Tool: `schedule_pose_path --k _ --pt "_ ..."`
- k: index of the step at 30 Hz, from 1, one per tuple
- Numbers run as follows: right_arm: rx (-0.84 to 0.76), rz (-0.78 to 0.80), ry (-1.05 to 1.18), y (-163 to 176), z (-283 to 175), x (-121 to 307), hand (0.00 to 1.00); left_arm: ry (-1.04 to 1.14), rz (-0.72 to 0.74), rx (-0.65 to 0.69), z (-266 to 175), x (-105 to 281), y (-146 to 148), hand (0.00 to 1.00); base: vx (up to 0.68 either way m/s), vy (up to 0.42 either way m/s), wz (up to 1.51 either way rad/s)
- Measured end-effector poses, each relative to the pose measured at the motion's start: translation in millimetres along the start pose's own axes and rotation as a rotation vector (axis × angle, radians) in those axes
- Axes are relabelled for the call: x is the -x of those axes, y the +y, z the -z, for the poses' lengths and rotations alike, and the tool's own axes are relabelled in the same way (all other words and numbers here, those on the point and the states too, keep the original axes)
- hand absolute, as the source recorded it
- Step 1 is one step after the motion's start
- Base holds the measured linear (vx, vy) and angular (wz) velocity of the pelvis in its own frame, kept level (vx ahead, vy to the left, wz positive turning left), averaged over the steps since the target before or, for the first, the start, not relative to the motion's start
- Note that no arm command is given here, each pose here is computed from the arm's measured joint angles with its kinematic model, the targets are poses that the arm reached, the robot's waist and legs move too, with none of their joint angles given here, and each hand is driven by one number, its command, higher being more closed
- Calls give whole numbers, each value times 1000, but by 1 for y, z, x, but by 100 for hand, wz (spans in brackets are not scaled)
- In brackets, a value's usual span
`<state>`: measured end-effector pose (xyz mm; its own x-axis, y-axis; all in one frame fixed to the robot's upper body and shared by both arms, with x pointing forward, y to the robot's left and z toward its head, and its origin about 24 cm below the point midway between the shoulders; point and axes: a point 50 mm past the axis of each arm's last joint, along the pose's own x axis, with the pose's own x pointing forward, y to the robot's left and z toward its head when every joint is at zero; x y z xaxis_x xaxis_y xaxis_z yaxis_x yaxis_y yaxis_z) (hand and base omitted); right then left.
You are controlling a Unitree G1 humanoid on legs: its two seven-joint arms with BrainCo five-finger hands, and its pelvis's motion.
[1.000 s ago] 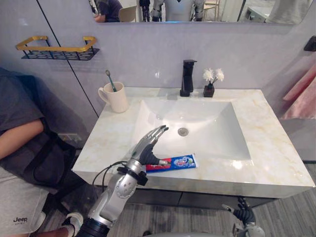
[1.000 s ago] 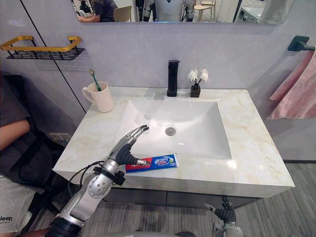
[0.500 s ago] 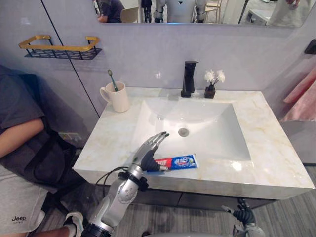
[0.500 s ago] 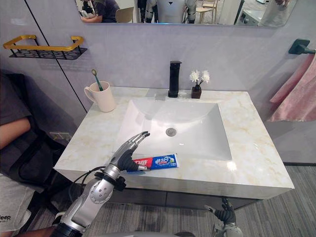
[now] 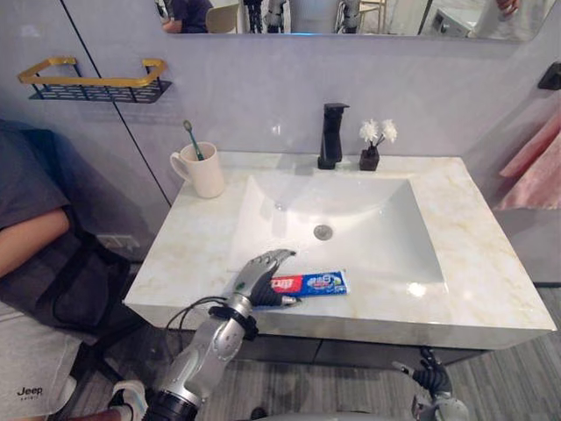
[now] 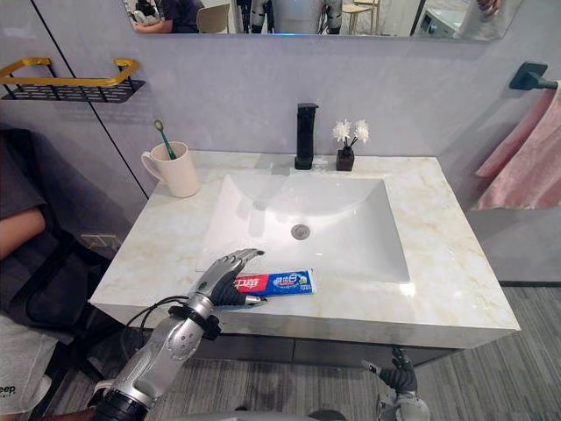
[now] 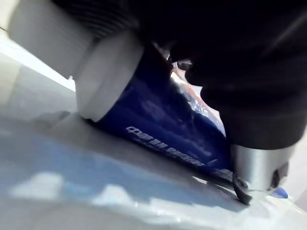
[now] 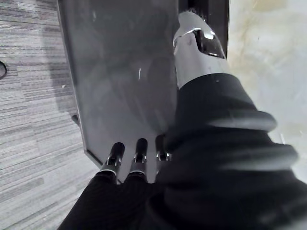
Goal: Organize washtable
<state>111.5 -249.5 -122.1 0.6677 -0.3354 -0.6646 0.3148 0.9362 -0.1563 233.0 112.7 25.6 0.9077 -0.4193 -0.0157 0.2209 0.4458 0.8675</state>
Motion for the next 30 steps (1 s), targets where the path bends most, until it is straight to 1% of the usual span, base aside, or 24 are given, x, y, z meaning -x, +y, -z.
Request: schedule_pose_path --k 7,12,14,17,19,20,21,23,24,25,26,27,28,30 --pt "4 -36 -17 7 -9 -5 0 -2 -5 -37 4 -15 9 100 -17 -8 -10" --pt "-4 -25 -16 3 -7 -4 0 1 -10 -46 6 -14 13 100 4 -18 -4" --pt "-21 -16 -16 2 -7 -4 0 9 -8 -42 7 -13 13 100 -20 -15 -11" --pt "-89 27 -11 -6 -6 -4 0 28 -4 -34 9 -11 11 100 -31 -9 -9" --pt "-178 121 38 -22 4 -2 0 38 -4 -16 11 -10 10 100 -16 -17 0" --pt "-246 221 96 -35 17 3 0 63 -14 8 15 -7 11 100 -17 -32 -2" --pt "-274 259 110 -40 21 6 0 72 -19 14 17 -6 11 100 -17 -37 -4" --pt "-384 400 139 -60 31 15 0 94 -47 40 21 -5 16 100 -9 -21 -7" --pt "-411 441 141 -67 34 17 0 100 -62 48 22 -5 18 100 -18 -14 -25" --pt "-490 531 128 -81 35 22 0 105 -107 63 22 -4 26 100 -17 -11 -30" --pt "-533 588 102 -90 31 25 0 98 -147 83 19 -2 32 100 -15 -13 -29" --pt "-555 620 82 -96 29 27 0 87 -173 90 17 -3 36 100 -2 -12 -21" --pt "-583 688 22 -109 19 31 0 63 -234 117 10 -4 45 100 2 -14 -18" --pt "-593 743 -92 -123 -4 35 0 26 -291 151 0 -5 53 100 10 -13 -14"
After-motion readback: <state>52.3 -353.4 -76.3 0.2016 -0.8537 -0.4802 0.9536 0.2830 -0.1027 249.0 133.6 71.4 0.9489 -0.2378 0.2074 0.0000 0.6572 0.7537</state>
